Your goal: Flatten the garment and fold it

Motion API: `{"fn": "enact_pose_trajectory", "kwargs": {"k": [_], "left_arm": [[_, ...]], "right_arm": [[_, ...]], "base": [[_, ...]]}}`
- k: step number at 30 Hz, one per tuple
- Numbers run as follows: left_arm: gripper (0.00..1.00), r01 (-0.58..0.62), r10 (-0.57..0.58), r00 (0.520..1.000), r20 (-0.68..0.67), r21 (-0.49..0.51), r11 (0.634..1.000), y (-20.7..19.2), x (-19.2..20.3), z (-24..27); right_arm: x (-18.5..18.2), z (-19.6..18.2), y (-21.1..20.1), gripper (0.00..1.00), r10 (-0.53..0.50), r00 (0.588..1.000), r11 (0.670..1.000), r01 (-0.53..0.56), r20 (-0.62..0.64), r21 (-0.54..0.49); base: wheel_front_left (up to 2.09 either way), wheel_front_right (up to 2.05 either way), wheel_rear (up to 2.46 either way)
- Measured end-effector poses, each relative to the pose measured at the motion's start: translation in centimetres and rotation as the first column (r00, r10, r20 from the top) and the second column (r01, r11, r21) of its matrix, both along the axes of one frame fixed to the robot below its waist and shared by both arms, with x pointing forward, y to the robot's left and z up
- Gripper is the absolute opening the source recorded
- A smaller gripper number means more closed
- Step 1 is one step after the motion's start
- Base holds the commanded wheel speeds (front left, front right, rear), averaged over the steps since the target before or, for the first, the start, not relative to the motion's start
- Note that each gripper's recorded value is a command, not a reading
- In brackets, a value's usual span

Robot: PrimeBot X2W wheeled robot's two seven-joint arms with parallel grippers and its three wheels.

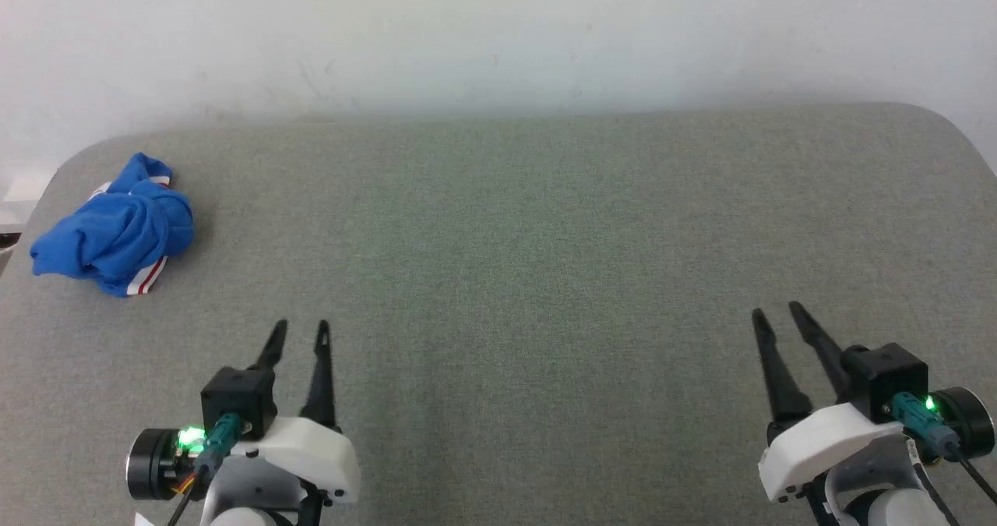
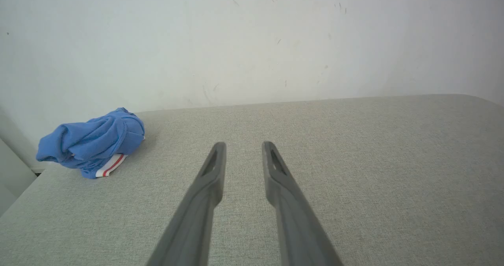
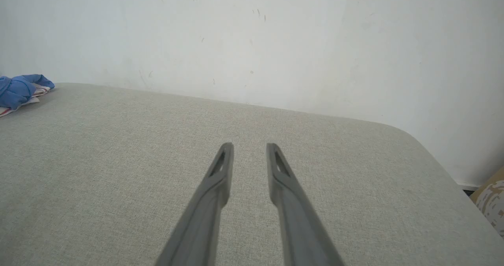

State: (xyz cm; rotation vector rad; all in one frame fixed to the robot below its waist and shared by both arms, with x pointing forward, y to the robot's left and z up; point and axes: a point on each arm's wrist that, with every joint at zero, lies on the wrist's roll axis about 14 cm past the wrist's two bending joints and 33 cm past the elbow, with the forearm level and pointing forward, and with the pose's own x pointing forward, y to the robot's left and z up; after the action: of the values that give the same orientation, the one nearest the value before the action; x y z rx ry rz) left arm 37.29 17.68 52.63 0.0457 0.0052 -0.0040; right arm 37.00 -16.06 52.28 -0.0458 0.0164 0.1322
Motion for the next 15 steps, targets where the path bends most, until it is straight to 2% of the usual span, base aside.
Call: {"fn": "enact_pose_trajectory", "kwargs": {"k": [1, 15], "left_arm": [[1.0, 0.0, 0.0, 1.0, 0.0, 0.0, 1.0, 0.0, 0.0, 0.0], [1.0, 0.005, -0.005, 1.0, 0.013, 0.0, 1.0, -0.32, 0.03, 0.06]], "right_arm": [[0.0, 0.0, 0.0, 1.0, 0.0, 1.0, 1.0, 0.0, 0.0, 0.0], [0.01, 0.07, -0.28, 1.0, -0.008, 1.0, 1.0, 0.008, 0.014, 0.01]], "base": [[0.0, 0.0, 0.0], [0.0, 0.0, 0.0]]}}
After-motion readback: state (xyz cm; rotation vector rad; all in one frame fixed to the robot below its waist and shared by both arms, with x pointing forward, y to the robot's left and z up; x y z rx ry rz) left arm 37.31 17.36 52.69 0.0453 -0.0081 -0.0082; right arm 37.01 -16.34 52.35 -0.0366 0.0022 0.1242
